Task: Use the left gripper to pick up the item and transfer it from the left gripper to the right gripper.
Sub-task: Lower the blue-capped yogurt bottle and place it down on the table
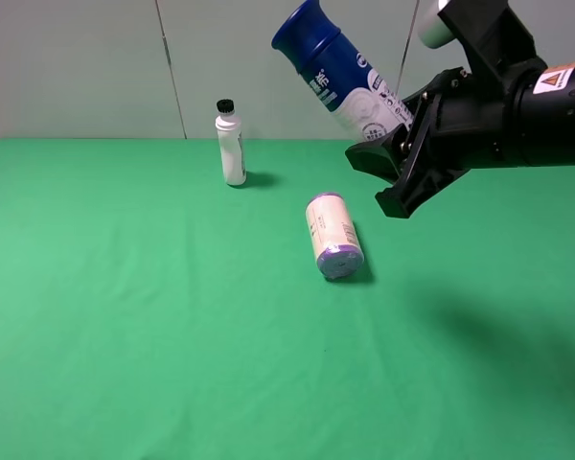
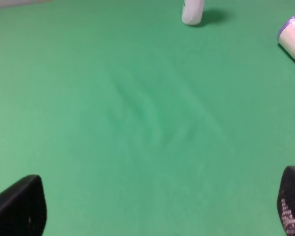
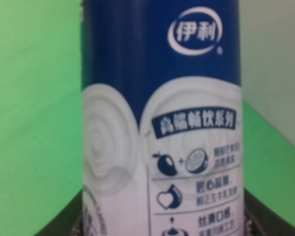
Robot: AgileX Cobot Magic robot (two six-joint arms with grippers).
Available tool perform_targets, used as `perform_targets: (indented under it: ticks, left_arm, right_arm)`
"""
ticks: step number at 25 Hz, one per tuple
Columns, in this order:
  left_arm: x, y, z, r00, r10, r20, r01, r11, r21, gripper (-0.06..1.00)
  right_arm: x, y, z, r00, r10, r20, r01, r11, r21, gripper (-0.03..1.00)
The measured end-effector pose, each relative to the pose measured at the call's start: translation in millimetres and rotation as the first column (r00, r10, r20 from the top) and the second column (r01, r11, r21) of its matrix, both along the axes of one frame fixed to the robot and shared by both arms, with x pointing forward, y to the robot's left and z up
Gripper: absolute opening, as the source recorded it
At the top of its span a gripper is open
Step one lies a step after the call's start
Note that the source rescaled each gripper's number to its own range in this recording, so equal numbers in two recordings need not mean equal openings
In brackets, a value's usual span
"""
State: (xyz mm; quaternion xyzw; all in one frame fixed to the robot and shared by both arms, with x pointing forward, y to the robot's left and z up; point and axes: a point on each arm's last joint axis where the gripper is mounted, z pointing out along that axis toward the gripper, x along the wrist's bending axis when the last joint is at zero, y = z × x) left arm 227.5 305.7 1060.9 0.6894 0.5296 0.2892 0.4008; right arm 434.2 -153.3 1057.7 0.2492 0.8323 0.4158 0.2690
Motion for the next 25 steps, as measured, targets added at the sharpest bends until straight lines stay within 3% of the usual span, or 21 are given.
perform_targets:
  ticks: [7,18,25]
  left_arm:
    - [2.0,-2.8,-23.6,0.996,-0.016,-0.085,0.017,1.000,0.008,0.85]
    - [2.0,-3.5,-24.3,0.996,-0.033,-0.083,0.035,0.999,0.021,0.82]
    - [2.0,-3.5,-24.3,0.996,-0.026,-0.083,0.028,0.999,0.021,0.81]
  right_arm:
    - [-0.1,0.0,-0.1,1.000,-0.018,-0.022,0.018,1.000,0.024,0.00]
    - [-1.5,0.2,-1.6,0.996,-0.039,-0.076,0.043,0.998,0.053,0.00]
    - [-4.0,-0.2,-4.9,0.981,-0.075,-0.179,0.093,0.991,0.095,0.00]
